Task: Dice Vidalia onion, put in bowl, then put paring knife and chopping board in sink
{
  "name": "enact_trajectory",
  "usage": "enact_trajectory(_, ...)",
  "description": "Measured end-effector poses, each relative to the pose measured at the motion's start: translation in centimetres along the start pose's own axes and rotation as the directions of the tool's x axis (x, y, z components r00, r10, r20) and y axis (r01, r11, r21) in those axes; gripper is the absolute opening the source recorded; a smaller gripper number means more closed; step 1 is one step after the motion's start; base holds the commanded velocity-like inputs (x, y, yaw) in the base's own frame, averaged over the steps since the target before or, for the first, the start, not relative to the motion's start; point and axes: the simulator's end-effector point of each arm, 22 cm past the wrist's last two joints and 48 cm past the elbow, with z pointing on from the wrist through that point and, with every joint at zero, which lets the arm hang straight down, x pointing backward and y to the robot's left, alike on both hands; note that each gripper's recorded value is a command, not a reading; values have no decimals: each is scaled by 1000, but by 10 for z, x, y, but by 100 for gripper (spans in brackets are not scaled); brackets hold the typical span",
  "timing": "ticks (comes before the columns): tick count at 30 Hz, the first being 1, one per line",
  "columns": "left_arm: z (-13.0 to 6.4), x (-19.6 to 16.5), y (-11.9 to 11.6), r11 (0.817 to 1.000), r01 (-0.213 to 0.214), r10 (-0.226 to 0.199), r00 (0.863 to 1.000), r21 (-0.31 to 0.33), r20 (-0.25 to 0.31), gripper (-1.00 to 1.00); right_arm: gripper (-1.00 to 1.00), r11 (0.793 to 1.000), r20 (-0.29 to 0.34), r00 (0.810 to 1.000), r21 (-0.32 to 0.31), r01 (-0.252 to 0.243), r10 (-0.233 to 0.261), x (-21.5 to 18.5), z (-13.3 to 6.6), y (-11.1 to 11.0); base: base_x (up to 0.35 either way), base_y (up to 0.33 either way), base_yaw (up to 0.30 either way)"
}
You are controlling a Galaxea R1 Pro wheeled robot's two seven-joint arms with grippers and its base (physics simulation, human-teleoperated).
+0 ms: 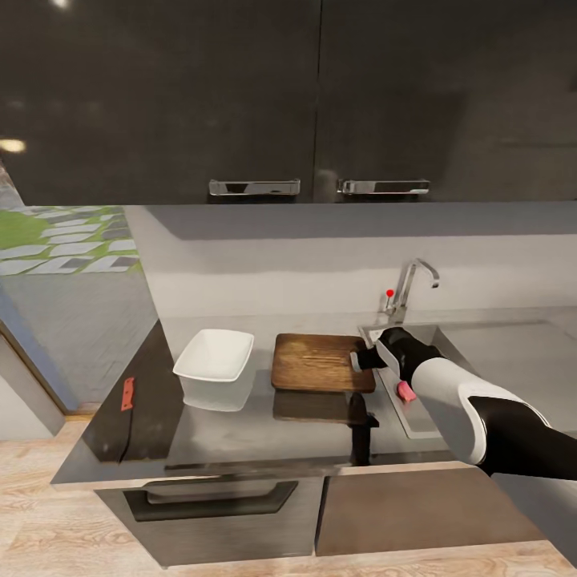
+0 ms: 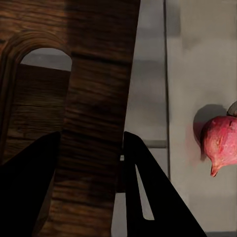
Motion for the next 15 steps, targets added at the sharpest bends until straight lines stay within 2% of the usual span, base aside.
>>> enact_trajectory(8,-1,3,0,1000,0,0,1000,0,-6,100,-100,1000,2,1000,5,-1,1,0,0,-4,0,0,0)
enact_trajectory(12,-1,6,0,1000,0,0,1000,0,-13,100,-100,1000,53,999,3,-2,2,-4,4,-5,0,0,0)
enact_trajectory(15,-1,6,0,1000,0,0,1000,0,-14,100,-100,1000,68,998,0,8,-8,2,10,-2,0,0,0)
